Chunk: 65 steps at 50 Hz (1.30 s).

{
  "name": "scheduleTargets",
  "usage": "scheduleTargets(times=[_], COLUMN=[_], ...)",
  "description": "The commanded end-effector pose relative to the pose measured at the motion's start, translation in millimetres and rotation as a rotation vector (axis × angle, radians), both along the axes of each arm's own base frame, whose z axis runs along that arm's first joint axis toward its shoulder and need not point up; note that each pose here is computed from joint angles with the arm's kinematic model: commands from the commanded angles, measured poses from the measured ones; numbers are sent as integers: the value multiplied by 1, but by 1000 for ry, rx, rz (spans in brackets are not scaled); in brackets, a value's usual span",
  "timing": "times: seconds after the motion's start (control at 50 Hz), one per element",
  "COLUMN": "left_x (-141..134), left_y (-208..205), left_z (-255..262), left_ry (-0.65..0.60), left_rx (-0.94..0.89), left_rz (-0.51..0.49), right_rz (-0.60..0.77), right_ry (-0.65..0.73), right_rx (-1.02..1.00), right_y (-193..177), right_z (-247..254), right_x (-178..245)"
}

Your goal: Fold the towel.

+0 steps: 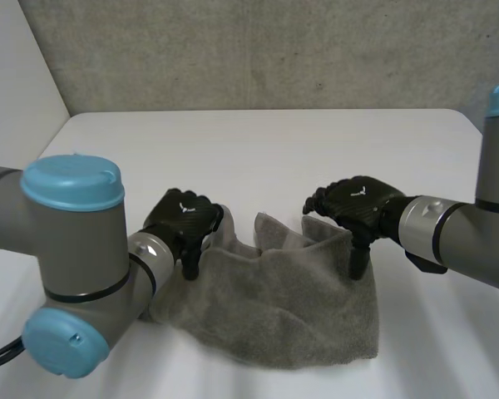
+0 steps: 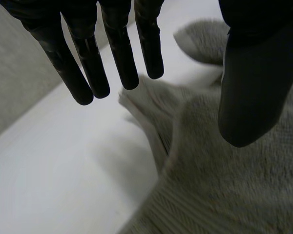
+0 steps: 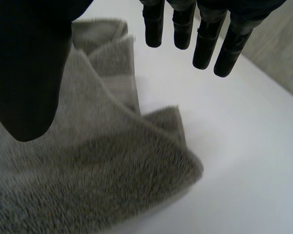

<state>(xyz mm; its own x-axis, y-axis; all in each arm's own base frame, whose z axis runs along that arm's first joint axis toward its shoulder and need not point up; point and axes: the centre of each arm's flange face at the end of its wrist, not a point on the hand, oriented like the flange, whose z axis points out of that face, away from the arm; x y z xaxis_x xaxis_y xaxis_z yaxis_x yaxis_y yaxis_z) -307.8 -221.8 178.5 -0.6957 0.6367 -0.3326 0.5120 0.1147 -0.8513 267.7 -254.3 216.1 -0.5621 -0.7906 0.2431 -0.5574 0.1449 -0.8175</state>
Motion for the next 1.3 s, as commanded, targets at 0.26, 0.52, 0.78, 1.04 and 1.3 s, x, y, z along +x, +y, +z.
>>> scheduleTargets(times=[0.26, 0.52, 0.78, 1.04, 1.3], left_x=[-10, -26, -5, -7, 11], left_y=[-5, -44, -84, -65, -39], left_z=[-40, 11, 186, 85, 0], left_ry=[-21, 74, 529, 308, 123], left_rx=[116, -89, -756, -448, -193], left_rz=[-80, -12, 232, 136, 137], right_rz=[-42, -140, -241, -91, -30], right_ry=[216, -40, -509, -326, -16], right_rx=[14, -325, -893, -487, -171], right_y=[-35, -83, -84, -67, -45], right_z=[-64, -11, 119, 52, -59], right_x=[-1, 20, 13, 23, 17])
